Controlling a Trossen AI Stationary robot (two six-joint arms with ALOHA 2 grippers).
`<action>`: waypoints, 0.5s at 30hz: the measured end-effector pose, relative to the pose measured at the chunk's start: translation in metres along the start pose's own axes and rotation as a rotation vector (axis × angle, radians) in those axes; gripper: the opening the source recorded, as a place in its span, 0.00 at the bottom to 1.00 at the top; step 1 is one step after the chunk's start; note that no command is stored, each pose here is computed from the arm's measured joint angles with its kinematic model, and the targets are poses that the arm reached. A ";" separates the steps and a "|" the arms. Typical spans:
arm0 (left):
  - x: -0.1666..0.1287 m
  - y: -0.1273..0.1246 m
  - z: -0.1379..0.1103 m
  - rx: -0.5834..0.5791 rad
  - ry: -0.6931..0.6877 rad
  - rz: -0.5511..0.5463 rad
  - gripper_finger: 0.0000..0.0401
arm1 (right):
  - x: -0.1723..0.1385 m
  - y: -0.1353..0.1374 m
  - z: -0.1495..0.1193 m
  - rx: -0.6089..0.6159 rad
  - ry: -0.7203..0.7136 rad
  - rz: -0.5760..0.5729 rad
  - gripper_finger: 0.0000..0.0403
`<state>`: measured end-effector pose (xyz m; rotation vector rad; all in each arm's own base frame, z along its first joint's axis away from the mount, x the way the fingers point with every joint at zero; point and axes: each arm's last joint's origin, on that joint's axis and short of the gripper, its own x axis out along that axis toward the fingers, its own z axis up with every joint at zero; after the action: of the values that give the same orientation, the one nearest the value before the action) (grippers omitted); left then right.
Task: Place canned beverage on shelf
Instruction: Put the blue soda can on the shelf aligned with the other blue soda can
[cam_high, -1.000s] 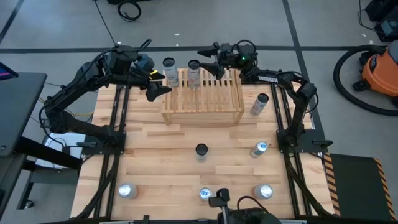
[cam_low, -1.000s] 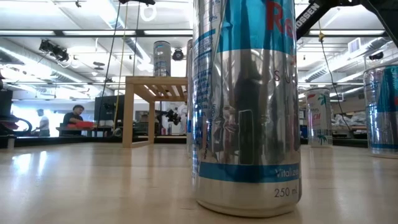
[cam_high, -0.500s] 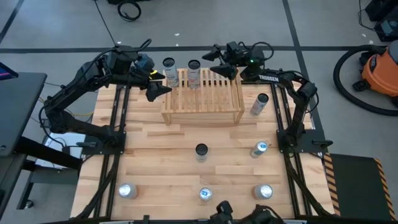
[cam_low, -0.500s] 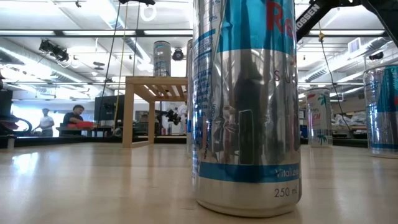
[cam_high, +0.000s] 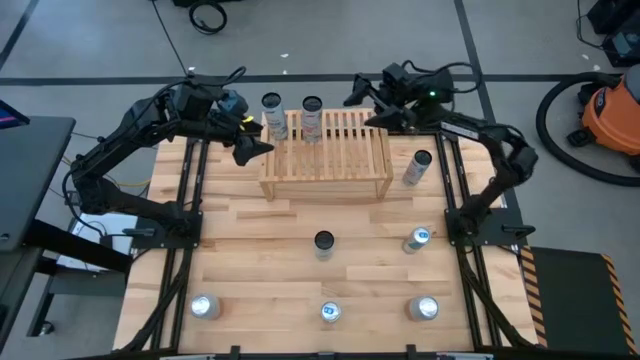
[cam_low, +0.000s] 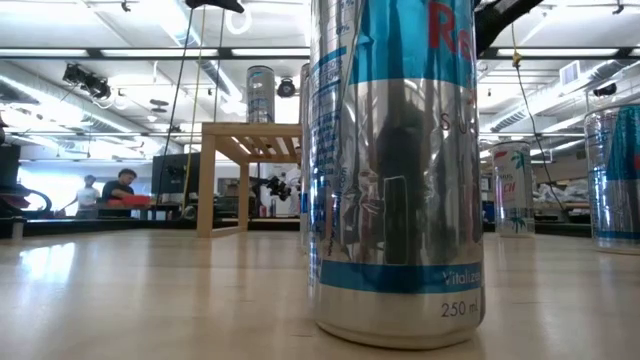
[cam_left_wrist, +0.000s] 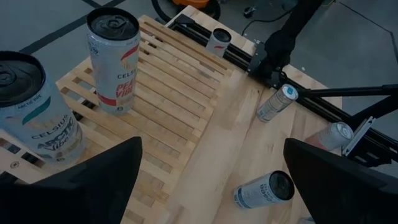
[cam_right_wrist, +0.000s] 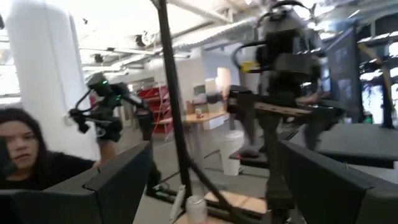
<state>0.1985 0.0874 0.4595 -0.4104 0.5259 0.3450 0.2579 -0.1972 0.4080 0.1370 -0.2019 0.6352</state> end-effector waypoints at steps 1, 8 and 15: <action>0.000 0.000 0.000 0.000 0.002 0.000 0.98 | 0.002 0.006 0.004 0.001 0.015 0.009 0.89; 0.000 0.000 0.000 0.000 0.004 0.001 0.98 | 0.008 0.044 0.028 -0.035 0.042 -0.020 0.88; 0.000 0.000 0.000 0.000 0.003 0.001 0.98 | 0.009 0.077 0.041 -0.082 -0.009 -0.271 0.88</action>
<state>0.1984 0.0872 0.4592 -0.4105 0.5292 0.3449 0.2125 -0.1384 0.4548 0.0860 -0.2133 0.3562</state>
